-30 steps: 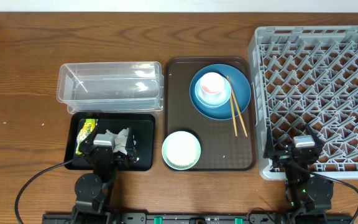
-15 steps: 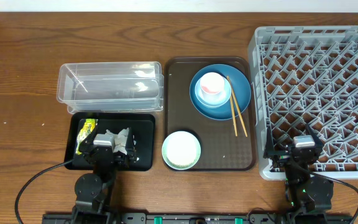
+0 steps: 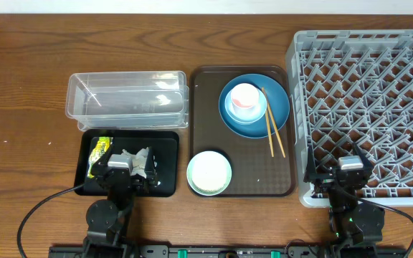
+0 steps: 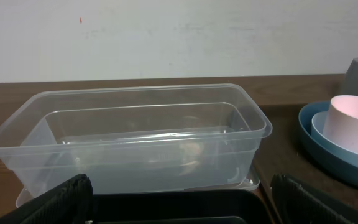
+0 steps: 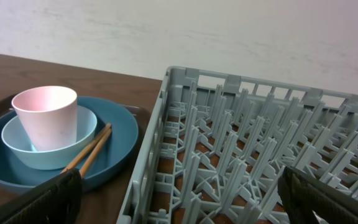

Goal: Sort waste into correct bins and load items into the dishwasher rack
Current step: 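Move the left gripper over the white tissue on the black tray, then lower the left gripper and grasp the crumpled white tissue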

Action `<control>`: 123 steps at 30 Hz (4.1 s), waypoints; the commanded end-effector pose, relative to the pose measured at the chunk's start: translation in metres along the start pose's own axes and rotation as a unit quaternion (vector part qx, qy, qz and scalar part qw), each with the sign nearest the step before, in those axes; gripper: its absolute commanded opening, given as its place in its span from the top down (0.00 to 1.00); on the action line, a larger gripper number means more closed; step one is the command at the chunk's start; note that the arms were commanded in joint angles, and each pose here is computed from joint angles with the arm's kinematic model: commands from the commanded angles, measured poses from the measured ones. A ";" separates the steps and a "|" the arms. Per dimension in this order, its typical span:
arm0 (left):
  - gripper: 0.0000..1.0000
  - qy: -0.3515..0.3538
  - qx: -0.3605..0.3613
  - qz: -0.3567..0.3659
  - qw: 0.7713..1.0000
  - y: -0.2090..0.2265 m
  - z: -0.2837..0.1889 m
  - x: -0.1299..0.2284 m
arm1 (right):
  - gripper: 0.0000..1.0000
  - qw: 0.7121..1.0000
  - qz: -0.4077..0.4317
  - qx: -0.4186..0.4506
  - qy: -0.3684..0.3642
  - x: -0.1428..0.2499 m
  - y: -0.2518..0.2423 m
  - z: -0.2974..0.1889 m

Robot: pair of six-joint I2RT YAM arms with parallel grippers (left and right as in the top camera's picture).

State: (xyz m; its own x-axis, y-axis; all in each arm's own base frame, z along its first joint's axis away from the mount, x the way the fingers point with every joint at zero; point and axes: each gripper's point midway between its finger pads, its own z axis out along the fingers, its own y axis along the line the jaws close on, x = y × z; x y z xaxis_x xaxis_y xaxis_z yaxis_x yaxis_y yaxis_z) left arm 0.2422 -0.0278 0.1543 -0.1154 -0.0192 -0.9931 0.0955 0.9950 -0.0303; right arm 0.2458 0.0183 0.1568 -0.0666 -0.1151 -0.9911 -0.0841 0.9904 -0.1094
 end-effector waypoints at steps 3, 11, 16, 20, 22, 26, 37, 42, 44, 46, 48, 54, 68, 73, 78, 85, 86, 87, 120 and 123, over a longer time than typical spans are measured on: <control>0.05 0.022 -0.005 0.008 1.000 0.002 0.002 0.018 | 0.01 1.000 -0.002 -0.003 0.003 0.002 0.002 0.000; 0.05 -0.011 -0.003 -0.029 1.000 0.001 -0.004 -0.014 | 0.01 1.000 -0.002 -0.003 0.003 0.002 0.002 0.000; 0.05 -0.008 0.015 -0.062 0.998 -0.006 -0.021 -0.044 | 0.01 1.000 -0.002 -0.003 0.003 0.001 0.002 0.000; 0.05 0.024 0.050 -0.061 0.997 -0.018 -0.037 -0.058 | 0.01 1.000 -0.002 -0.003 0.003 0.002 0.002 0.000; 0.05 0.045 0.056 -0.061 0.996 -0.021 -0.045 -0.065 | 0.01 1.000 -0.002 -0.003 0.003 0.002 0.002 0.000; 0.05 0.108 0.051 -0.061 0.991 -0.021 -0.057 -0.079 | 0.01 1.000 -0.002 -0.003 0.003 0.002 0.002 0.000; 0.05 0.388 0.020 -0.059 0.920 -0.022 -0.062 -0.106 | 0.01 1.000 -0.002 -0.003 0.003 0.001 0.002 0.000; 0.05 0.431 0.015 -0.059 0.900 -0.023 -0.056 -0.102 | 0.01 1.000 -0.002 -0.003 0.003 0.002 0.002 0.000; 0.14 0.445 0.009 -0.067 0.893 -0.022 -0.054 -0.094 | 0.01 1.000 -0.002 -0.003 0.003 0.002 0.002 0.000; 0.30 0.463 -0.010 -0.099 0.881 -0.022 -0.053 -0.081 | 0.01 1.000 -0.002 -0.003 0.003 0.002 0.002 0.000; 0.30 0.483 -0.023 -0.113 0.868 -0.021 -0.055 -0.066 | 0.01 1.000 -0.002 -0.003 0.003 0.001 0.002 0.000; 0.30 0.519 -0.087 -0.129 0.840 -0.007 -0.058 -0.023 | 0.01 1.000 -0.002 -0.003 0.003 0.002 0.002 0.000; 0.25 0.518 -0.106 -0.158 0.834 -0.006 -0.025 0.043 | 0.01 1.000 -0.002 -0.003 0.003 0.001 0.002 0.000; 0.25 0.518 -0.106 -0.158 0.834 -0.007 -0.009 0.050 | 0.01 1.000 -0.002 -0.003 0.003 0.001 0.002 0.000; 0.24 0.544 -0.122 -0.147 0.817 -0.003 -0.001 0.068 | 0.01 1.000 -0.002 -0.003 0.003 0.002 0.002 0.000; 0.20 0.567 -0.149 -0.143 0.797 0.003 0.002 0.085 | 0.01 1.000 -0.002 -0.003 0.003 0.002 0.002 0.000; 0.20 0.569 -0.155 -0.138 0.796 0.006 0.003 0.088 | 0.01 1.000 -0.002 -0.003 0.003 0.002 0.002 0.000; 0.20 0.570 -0.163 -0.133 0.794 0.009 0.003 0.089 | 0.01 1.000 -0.002 -0.003 0.003 0.001 0.002 0.000; 0.25 0.639 -0.191 -0.106 0.738 0.016 0.000 0.145 | 0.01 1.000 -0.002 -0.003 0.003 0.002 0.002 0.000; 0.36 0.640 -0.191 -0.106 0.737 0.016 -0.001 0.146 | 0.01 1.000 -0.002 -0.003 0.003 0.002 0.002 0.000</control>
State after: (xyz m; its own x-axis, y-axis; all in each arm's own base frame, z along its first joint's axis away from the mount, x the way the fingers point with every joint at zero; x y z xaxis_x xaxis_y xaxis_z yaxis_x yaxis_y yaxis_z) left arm 0.2276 -0.0189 0.0102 -0.9501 -0.3093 -0.0407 -0.3117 0.9465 0.0834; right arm 0.2459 0.0182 0.1565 -0.0678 -0.1152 -0.9910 -0.0838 0.9905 -0.1094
